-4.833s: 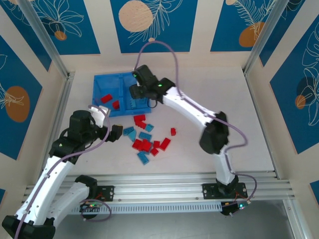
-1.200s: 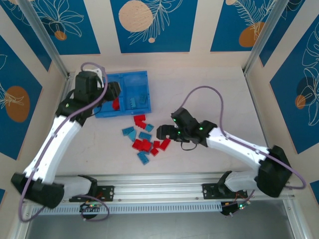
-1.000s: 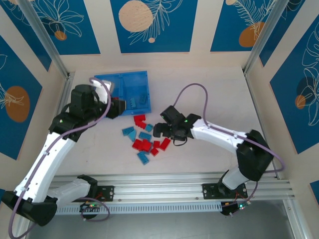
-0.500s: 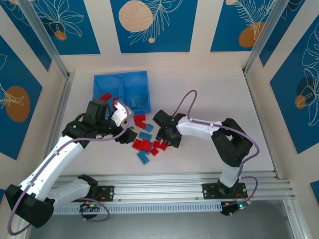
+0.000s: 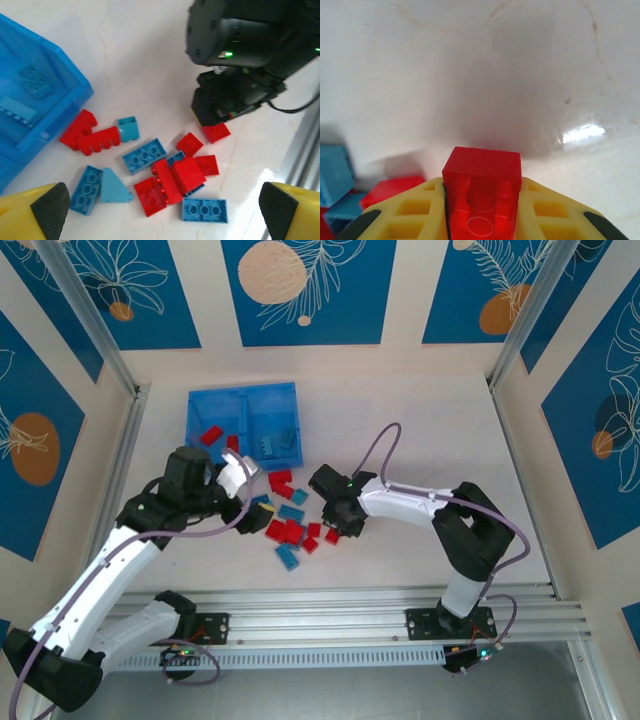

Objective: Sort the legos into containers by color

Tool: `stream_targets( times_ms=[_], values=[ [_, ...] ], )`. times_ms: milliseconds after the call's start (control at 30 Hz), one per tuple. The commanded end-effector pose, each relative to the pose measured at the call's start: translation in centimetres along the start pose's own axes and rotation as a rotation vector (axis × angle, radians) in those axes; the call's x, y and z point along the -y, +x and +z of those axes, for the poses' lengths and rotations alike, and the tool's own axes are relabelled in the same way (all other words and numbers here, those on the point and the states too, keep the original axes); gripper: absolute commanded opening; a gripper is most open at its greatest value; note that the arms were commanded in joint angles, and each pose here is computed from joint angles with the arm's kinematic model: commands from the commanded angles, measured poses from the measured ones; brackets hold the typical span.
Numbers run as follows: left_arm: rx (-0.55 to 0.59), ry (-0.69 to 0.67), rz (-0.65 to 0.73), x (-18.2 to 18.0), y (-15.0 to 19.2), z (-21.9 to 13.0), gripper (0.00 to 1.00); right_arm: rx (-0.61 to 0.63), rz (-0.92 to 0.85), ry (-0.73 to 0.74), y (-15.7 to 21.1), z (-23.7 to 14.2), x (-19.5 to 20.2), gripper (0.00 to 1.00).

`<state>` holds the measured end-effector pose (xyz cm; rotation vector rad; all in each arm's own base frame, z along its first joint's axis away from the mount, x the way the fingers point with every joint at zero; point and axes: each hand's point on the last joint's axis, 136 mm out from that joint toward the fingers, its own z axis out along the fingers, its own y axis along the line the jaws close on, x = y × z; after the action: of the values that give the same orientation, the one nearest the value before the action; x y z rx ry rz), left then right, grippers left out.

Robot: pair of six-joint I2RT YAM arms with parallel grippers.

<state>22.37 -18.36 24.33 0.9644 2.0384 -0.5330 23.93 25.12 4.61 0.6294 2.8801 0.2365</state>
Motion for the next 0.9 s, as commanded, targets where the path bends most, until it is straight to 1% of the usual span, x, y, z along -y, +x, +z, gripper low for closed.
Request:
stream_targets(
  times_ms=[0, 67, 100, 200, 233, 333, 433, 533, 600, 700, 733, 767, 800, 867],
  values=[
    [0.06, -0.173, -0.003, -2.4, -0.8, -1.3, 1.0, 0.168, -0.116, -0.087, -1.4, -5.1, -2.4, 0.27],
    [0.075, -0.354, -0.043, -5.2, -0.8, -2.6, 1.0, 0.268, -0.254, -0.175, -1.3, -8.2, -5.4, 0.27],
    [0.086, -0.47, -0.076, -6.9, -0.7, -3.7, 1.0, 0.322, -0.346, -0.237, -0.7, -10.0, -7.5, 0.27],
    [0.143, -0.793, -0.203, -11.3, -0.2, -7.9, 1.0, 0.488, -0.622, -0.428, 1.5, -14.7, -13.9, 0.27],
    [0.17, -0.889, -0.249, -12.4, 0.1, -9.5, 1.0, 0.53, -0.693, -0.483, 2.3, -15.7, -16.0, 0.27],
    [0.251, -1.096, -0.38, -14.6, 1.4, -13.4, 1.0, 0.611, -0.838, -0.567, 3.3, -17.1, -21.0, 0.28],
    [0.315, -1.256, -0.504, -15.9, 3.2, -16.9, 1.0, 0.687, -0.917, -0.561, 2.4, -16.7, -25.2, 0.28],
    [0.356, -1.362, -0.58, -16.3, 4.4, -19.4, 1.0, 0.758, -0.984, -0.56, 0.9, -16.0, -29.3, 0.28],
    [0.371, -1.384, -0.594, -16.2, 4.7, -20.2, 1.0, 0.784, -1.007, -0.537, -0.5, -14.3, -31.7, 0.28],
    [0.383, -1.372, -0.595, -16.1, 4.6, -20.2, 1.0, 0.802, -1.026, -0.509, -2.9, -12.6, -35.0, 0.28],
    [0.386, -1.367, -0.596, -16.1, 4.6, -20.2, 1.0, 0.803, -1.045, -0.481, -3.5, -10.8, -36.0, 0.28],
    [0.388, -1.361, -0.597, -16.1, 4.6, -20.1, 1.0, 0.82, -1.056, -0.474, -4.1, -10.6, -36.9, 0.28],
    [0.389, -1.355, -0.597, -16.1, 4.6, -20.0, 1.0, 0.832, -1.079, -0.457, -4.4, -9.3, -37.8, 0.28],
    [0.389, -1.341, -0.595, -16.1, 4.4, -19.8, 1.0, 0.872, -1.109, -0.45, -5.0, -8.2, -39.3, 0.28]
  ],
)
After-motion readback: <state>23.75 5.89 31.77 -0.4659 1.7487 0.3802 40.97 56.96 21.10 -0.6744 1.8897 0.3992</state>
